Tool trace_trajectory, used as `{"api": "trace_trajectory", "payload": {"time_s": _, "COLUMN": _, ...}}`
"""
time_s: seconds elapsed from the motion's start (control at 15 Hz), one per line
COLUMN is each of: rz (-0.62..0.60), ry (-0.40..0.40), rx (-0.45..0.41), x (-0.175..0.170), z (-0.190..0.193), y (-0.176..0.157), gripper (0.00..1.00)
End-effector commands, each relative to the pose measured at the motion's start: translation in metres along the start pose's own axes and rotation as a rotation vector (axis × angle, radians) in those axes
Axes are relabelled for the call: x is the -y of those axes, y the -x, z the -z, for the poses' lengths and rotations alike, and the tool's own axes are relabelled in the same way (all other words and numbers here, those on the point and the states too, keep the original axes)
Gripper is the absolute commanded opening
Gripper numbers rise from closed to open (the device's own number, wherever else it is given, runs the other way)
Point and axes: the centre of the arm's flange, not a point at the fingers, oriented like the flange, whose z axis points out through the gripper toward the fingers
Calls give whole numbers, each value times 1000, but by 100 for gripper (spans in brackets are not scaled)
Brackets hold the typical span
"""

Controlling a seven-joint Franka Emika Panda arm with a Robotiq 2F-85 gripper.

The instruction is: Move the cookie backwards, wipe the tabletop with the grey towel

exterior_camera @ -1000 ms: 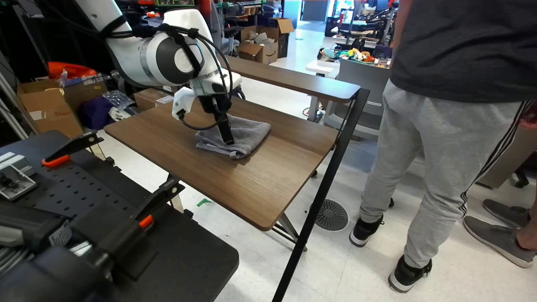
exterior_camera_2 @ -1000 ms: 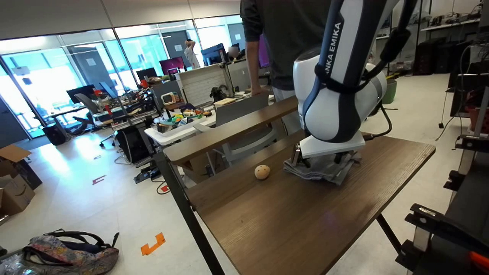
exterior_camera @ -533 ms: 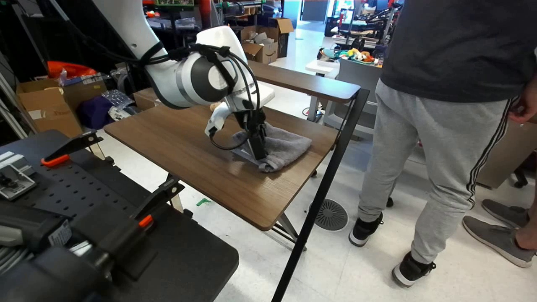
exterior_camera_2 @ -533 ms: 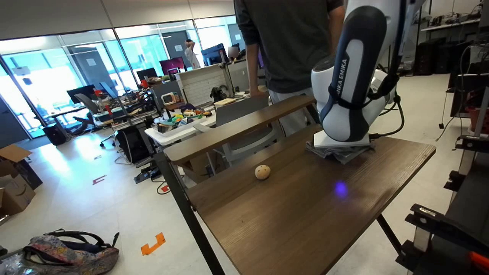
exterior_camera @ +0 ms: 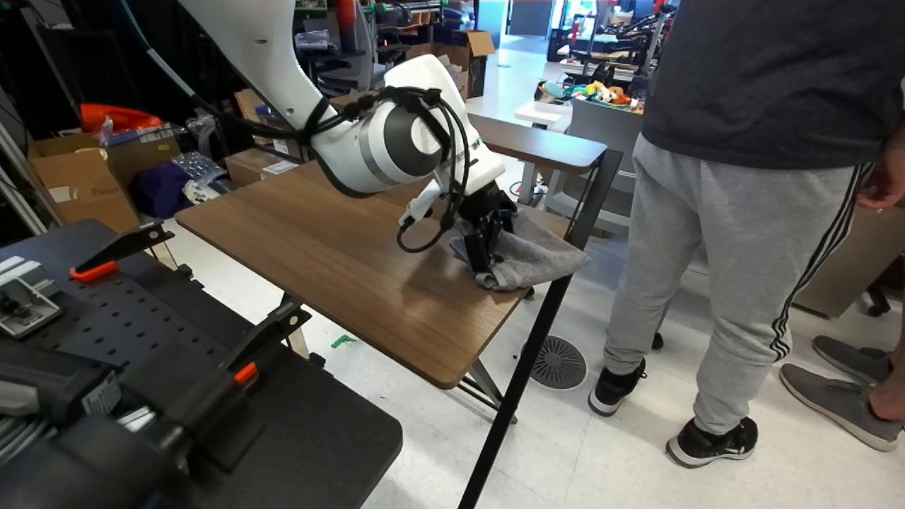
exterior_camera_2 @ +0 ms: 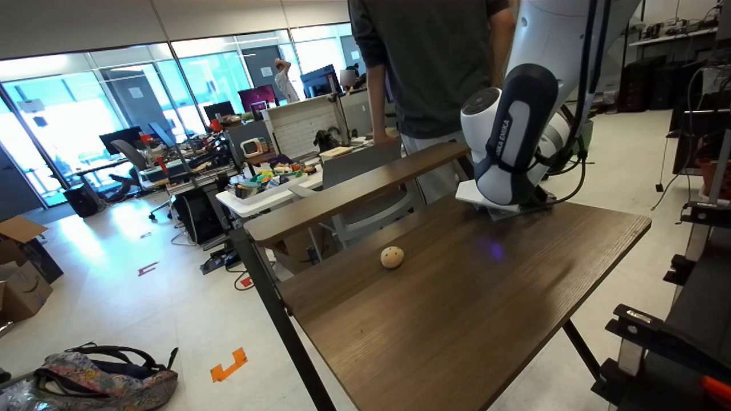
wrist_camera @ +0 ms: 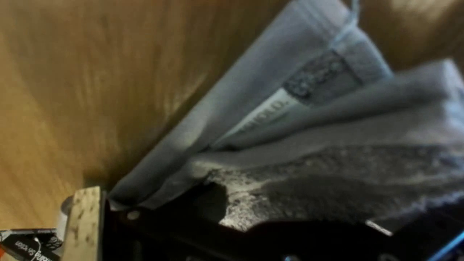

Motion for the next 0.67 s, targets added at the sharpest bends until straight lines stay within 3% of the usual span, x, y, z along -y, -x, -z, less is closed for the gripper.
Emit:
{"api": "trace_trajectory", "payload": {"time_s": 0.0, "rz": -128, "ry": -5, "rx": -16, "x": 50, "z": -30, "y": 33, "gripper": 100}}
{"api": "trace_trajectory", "payload": {"time_s": 0.33, "rz": -152, "ry": -44, "rx": 91, "x": 63, "z": 14, "y": 73, "gripper": 100}}
{"api": "trace_trajectory", "payload": {"time_s": 0.6, "rz": -36, "ry": -46, "rx": 241, "x": 45, "z": 46, "y": 93, "gripper": 100}}
